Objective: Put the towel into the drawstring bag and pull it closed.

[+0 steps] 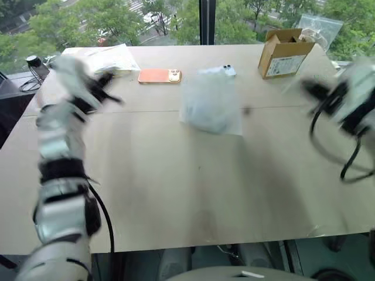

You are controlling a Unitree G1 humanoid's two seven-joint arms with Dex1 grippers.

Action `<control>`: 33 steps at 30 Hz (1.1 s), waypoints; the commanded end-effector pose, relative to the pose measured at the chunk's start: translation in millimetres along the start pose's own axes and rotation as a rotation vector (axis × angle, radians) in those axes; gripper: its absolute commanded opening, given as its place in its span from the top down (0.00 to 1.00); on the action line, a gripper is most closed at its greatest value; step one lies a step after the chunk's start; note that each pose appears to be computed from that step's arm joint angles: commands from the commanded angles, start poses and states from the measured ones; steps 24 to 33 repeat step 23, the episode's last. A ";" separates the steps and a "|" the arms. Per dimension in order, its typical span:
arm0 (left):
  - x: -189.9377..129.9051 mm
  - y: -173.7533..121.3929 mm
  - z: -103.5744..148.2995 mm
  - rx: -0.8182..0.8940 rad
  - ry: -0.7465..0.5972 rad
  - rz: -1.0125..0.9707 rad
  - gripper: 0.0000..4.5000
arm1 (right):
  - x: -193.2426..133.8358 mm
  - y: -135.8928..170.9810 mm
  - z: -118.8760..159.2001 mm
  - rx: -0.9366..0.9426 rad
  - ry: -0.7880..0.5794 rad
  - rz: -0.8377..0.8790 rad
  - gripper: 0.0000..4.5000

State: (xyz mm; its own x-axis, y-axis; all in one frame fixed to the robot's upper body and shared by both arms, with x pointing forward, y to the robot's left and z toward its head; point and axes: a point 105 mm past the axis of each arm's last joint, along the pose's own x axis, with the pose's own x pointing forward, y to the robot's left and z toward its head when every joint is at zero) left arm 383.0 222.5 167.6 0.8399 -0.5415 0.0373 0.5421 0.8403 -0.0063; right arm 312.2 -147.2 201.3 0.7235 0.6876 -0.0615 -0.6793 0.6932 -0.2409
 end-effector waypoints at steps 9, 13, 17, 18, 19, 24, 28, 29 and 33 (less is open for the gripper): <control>-67.9 -55.6 -28.2 -0.039 0.210 -0.254 0.41 | -29.8 49.9 -44.4 -0.041 0.145 0.103 0.29; -101.1 -58.1 -30.9 -0.047 0.264 -0.238 0.01 | -56.2 65.1 -36.6 -0.053 0.115 0.129 0.00; -133.2 -60.7 -31.8 -0.059 0.300 -0.193 0.01 | -85.8 68.0 -32.1 0.001 0.120 0.074 0.00; -136.6 -61.5 -31.9 -0.064 0.303 -0.186 0.01 | -89.5 68.3 -32.6 0.002 0.128 0.068 0.00; -141.6 -61.0 -32.4 -0.056 0.304 -0.167 0.01 | -95.3 66.9 -35.1 0.006 0.143 0.046 0.00; -150.1 -56.5 -31.4 -0.040 0.288 -0.089 0.01 | -111.8 64.4 -46.9 0.008 0.199 0.003 0.00; -150.1 -56.5 -31.4 -0.040 0.288 -0.089 0.01 | -111.8 64.4 -46.9 0.008 0.199 0.003 0.00; -150.1 -56.5 -31.4 -0.040 0.288 -0.089 0.01 | -111.8 64.4 -46.9 0.008 0.199 0.003 0.00; -150.1 -56.5 -31.4 -0.040 0.288 -0.089 0.01 | -111.8 64.4 -46.9 0.008 0.199 0.003 0.00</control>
